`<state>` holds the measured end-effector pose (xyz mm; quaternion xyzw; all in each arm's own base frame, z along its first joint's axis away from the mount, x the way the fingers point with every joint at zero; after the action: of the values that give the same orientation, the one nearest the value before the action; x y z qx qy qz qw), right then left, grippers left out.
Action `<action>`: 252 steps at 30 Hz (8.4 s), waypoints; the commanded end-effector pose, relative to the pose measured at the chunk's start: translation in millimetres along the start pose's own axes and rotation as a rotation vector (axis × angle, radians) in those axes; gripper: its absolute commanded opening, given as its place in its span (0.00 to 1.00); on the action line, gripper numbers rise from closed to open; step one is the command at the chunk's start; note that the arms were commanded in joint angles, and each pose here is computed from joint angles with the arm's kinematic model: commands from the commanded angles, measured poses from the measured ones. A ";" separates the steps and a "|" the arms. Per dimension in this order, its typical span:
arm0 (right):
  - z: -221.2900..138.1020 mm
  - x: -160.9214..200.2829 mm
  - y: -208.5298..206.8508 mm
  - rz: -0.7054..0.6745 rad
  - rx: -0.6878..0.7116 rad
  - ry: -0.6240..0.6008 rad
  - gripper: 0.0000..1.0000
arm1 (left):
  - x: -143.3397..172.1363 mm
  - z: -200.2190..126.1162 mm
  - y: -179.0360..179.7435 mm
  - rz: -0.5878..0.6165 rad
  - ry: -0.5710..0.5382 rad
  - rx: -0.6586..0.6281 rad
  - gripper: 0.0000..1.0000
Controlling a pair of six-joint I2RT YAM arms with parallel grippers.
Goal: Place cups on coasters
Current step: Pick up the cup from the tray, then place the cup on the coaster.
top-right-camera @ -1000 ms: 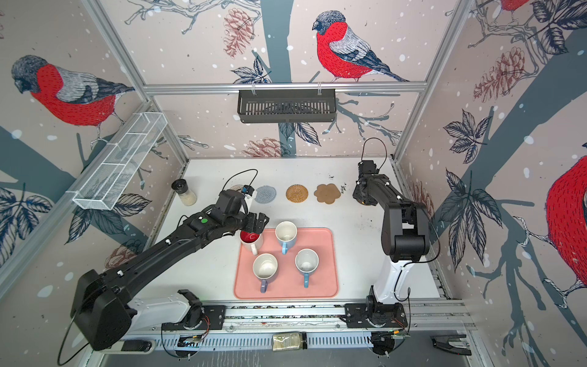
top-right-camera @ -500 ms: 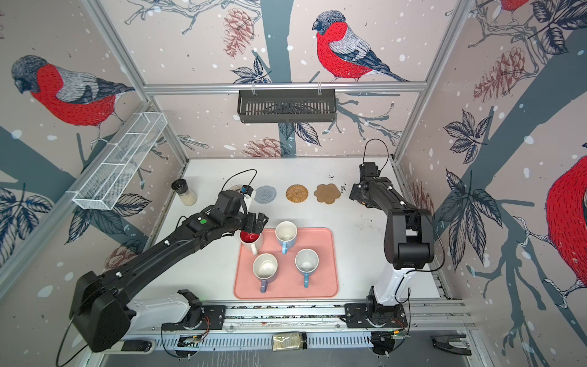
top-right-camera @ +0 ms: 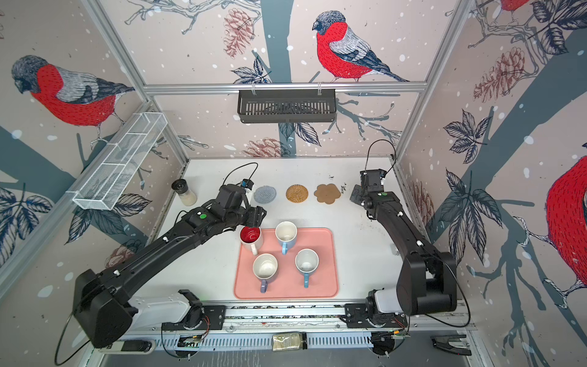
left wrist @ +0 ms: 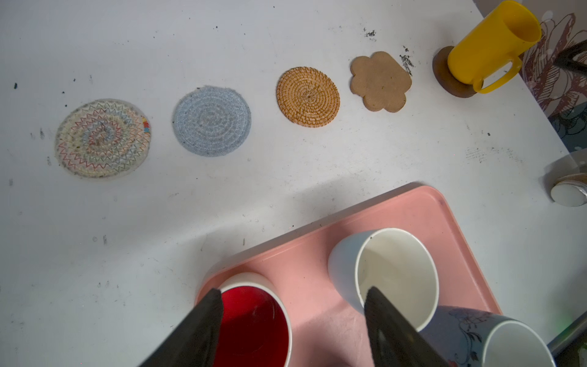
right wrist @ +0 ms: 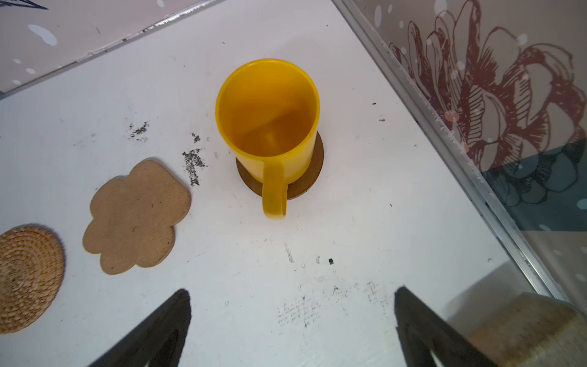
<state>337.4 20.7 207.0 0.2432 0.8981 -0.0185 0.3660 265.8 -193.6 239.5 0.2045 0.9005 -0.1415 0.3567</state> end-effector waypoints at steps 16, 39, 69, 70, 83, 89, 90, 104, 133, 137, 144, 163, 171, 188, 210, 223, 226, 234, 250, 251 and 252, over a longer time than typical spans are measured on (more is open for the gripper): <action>-40.2 49.1 37.7 -0.026 -0.340 0.004 0.93 | 46.8 -6.8 -96.2 -0.063 0.201 0.007 0.48; -45.7 57.5 41.9 -0.006 -0.457 0.035 0.94 | 84.3 54.5 -116.0 -0.071 0.348 -0.048 0.39; -50.6 61.7 43.7 -0.018 -0.485 0.029 0.93 | 86.5 75.4 -116.7 -0.009 0.417 -0.126 0.00; -50.4 62.1 43.8 -0.019 -0.485 0.032 0.93 | 85.5 75.1 -116.5 -0.007 0.416 -0.130 0.00; -52.9 61.9 45.2 -0.021 -0.493 0.032 0.93 | 49.6 52.9 -111.3 0.034 0.341 -0.179 0.00; -55.2 58.7 43.4 -0.014 -0.484 0.019 0.94 | 31.7 47.8 -102.8 0.036 0.314 -0.184 0.00; -55.4 58.8 43.5 -0.015 -0.484 0.020 0.94 | 27.9 47.2 -100.9 0.039 0.308 -0.183 0.00; -55.6 65.9 30.9 -0.002 -0.450 0.045 0.94 | -25.4 65.5 -92.2 0.115 0.263 -0.185 0.00; -35.3 90.5 6.4 0.050 -0.431 0.133 0.92 | -83.4 160.1 -127.5 0.201 0.262 -0.071 0.00; -32.7 92.5 7.3 0.044 -0.430 0.144 0.92 | -87.7 171.8 -129.6 0.208 0.246 -0.061 0.00; -29.7 94.9 7.6 0.042 -0.432 0.147 0.92 | -99.4 188.5 -132.5 0.216 0.188 -0.035 0.00; -26.6 102.1 7.9 0.029 -0.421 0.154 0.90 | -112.8 233.7 -132.5 0.243 0.104 0.015 0.00; -23.3 105.7 9.8 0.026 -0.416 0.164 0.90 | -117.2 242.2 -135.6 0.236 0.083 0.045 0.00; -23.7 106.8 10.8 0.021 -0.421 0.165 0.90 | -124.3 251.9 -136.5 0.207 0.038 0.056 0.00; -25.7 108.5 13.1 0.013 -0.434 0.167 0.90 | -118.9 260.2 -132.0 0.190 0.054 0.047 0.00; -27.7 110.6 14.5 0.004 -0.443 0.171 0.90 | -121.5 261.4 -132.1 0.184 0.040 0.050 0.21; -28.0 111.2 14.4 0.003 -0.445 0.171 0.90 | -123.1 261.0 -132.3 0.181 0.032 0.050 0.28; -29.2 111.3 14.0 0.004 -0.450 0.166 0.90 | -123.9 262.4 -133.9 0.171 0.026 0.063 0.38; -34.3 107.4 15.2 0.009 -0.452 0.161 0.93 | -140.7 232.1 -128.7 0.195 -0.025 0.026 0.96; -35.2 107.1 15.4 0.009 -0.452 0.160 0.93 | -141.4 228.7 -127.8 0.195 -0.027 0.021 0.96; -36.4 106.3 15.5 0.009 -0.452 0.159 0.92 | -142.6 224.3 -126.9 0.193 -0.030 0.017 0.96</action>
<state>254.4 86.8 159.0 0.1531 0.9082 0.2014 0.3335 428.9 -435.3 177.4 0.2949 0.8795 -0.1211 0.3534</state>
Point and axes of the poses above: each gripper's point midway between its finger pads, its own z axis out along the fingers, its own y axis along the line the jaws close on, x = y × z, the point moved 5 cm from there along -z, back along the fingers, and after that the axes turned 9 degrees about z, right-handed, at the moved point
